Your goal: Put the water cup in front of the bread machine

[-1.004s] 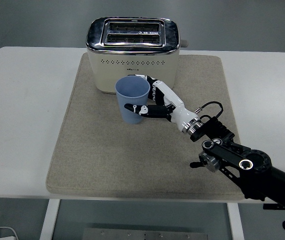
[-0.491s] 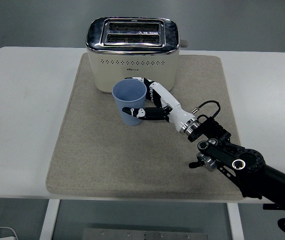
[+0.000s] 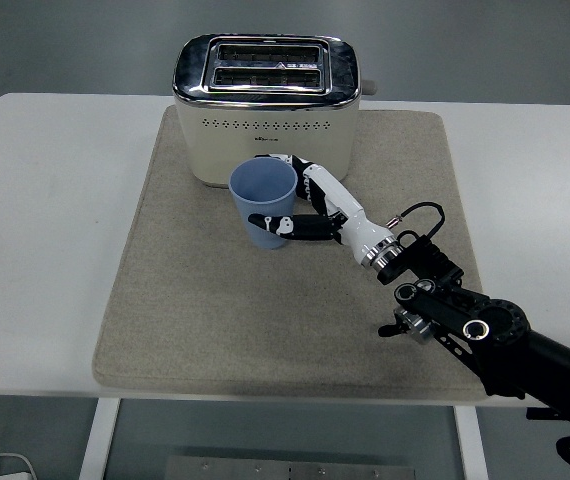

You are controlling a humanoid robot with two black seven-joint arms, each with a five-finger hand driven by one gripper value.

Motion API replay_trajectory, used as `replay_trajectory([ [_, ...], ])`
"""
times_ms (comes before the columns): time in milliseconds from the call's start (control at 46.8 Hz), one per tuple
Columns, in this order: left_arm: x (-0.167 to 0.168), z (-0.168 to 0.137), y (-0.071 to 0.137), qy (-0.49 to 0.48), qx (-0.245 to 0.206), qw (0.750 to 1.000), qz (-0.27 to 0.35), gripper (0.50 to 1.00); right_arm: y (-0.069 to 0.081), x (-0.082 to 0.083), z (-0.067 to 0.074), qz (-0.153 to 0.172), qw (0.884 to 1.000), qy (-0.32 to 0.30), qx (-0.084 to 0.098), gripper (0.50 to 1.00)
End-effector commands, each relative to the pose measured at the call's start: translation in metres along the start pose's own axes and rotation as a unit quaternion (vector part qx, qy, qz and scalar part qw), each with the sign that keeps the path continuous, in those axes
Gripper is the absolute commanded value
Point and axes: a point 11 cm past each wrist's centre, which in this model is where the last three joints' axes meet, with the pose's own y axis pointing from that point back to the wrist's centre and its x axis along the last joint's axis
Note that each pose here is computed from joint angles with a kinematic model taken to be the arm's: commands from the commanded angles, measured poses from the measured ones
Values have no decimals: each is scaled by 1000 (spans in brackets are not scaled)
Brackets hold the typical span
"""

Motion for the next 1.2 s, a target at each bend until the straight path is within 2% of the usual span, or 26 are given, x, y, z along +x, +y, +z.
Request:
replay_trajectory([
  [0,0,0,0,0,0,1000,0,1000,1,0,1,0,1000,-2,0,815],
  [43,0,0,0,0,0,1000,0,1000,0,0,0,0,1000,-1,0,870],
  [85,0,0,0,0,0,1000,0,1000,0,0,0,0,1000,-1,0,903],
  [128,0,0,0,0,0,1000,0,1000,0,0,0,0,1000,-1,0,915],
  [1175,0,0,0,0,0,1000,0,1000,1,-2,1,-4,1000,-5,1,917],
])
